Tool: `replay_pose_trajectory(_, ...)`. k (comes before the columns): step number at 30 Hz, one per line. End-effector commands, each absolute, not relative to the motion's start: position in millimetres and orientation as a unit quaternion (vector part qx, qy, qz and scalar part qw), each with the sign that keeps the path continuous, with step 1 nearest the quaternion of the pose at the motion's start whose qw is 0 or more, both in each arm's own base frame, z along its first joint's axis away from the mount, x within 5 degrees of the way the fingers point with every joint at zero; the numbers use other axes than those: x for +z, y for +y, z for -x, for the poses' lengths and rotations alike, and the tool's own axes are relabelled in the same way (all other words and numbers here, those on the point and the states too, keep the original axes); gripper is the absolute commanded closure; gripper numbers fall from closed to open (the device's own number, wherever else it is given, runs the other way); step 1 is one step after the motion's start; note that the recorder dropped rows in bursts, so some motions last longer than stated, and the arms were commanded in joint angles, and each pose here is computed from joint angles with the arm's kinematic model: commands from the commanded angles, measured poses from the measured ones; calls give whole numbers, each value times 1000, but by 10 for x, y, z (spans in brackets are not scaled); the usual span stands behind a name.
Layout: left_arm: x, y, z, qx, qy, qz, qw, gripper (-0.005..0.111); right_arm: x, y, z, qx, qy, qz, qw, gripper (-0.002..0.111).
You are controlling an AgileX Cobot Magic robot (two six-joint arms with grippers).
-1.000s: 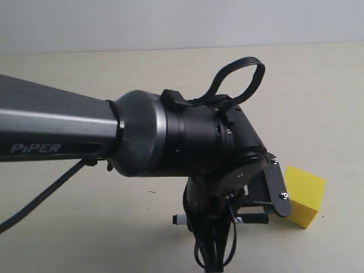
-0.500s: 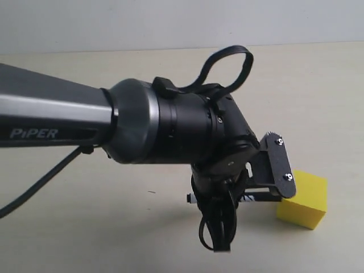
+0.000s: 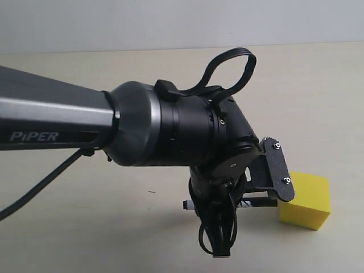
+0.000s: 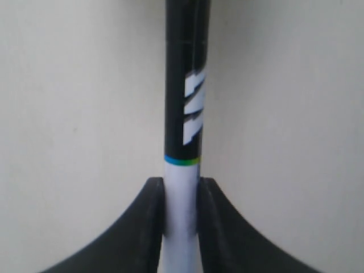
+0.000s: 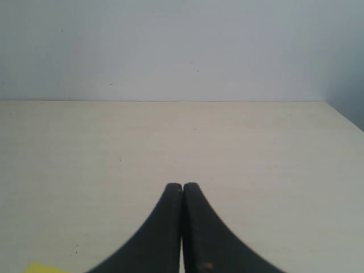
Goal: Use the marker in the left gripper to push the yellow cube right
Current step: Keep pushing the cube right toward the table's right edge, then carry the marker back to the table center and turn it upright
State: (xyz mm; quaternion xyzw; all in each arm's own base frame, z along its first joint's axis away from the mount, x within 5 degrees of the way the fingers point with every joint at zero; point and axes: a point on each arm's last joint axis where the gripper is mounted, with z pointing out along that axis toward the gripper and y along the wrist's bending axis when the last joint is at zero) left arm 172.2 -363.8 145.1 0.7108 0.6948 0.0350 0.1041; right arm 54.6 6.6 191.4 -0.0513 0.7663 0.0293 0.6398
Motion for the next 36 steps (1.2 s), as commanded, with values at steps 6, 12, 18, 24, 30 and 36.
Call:
replay_pose_trajectory(6, 1532, -3791, -1486, 20, 684, -720, 114, 107, 1906, 63, -545, 26, 765, 51, 642, 108)
replay_pose_trajectory(12, 1527, -3693, -1640, 30, 713, -694, 99, 107, 1906, 63, -545, 26, 765, 51, 642, 108)
replay_pose_trajectory(18, 1524, -3644, -1690, 37, 718, -689, 87, 107, 1906, 63, -545, 26, 765, 51, 642, 108)
replay_pose_trajectory(24, 1602, -3446, -1886, 54, 766, -638, 57, 107, 1906, 63, -545, 26, 765, 51, 642, 108)
replay_pose_trajectory(30, 1688, -3209, -2347, 11, 939, -331, 98, 107, 1906, 63, -545, 26, 765, 51, 642, 108)
replay_pose_trajectory(36, 1663, -2981, -2628, 0, 990, -108, 94, 107, 1906, 63, -545, 26, 765, 51, 642, 108)
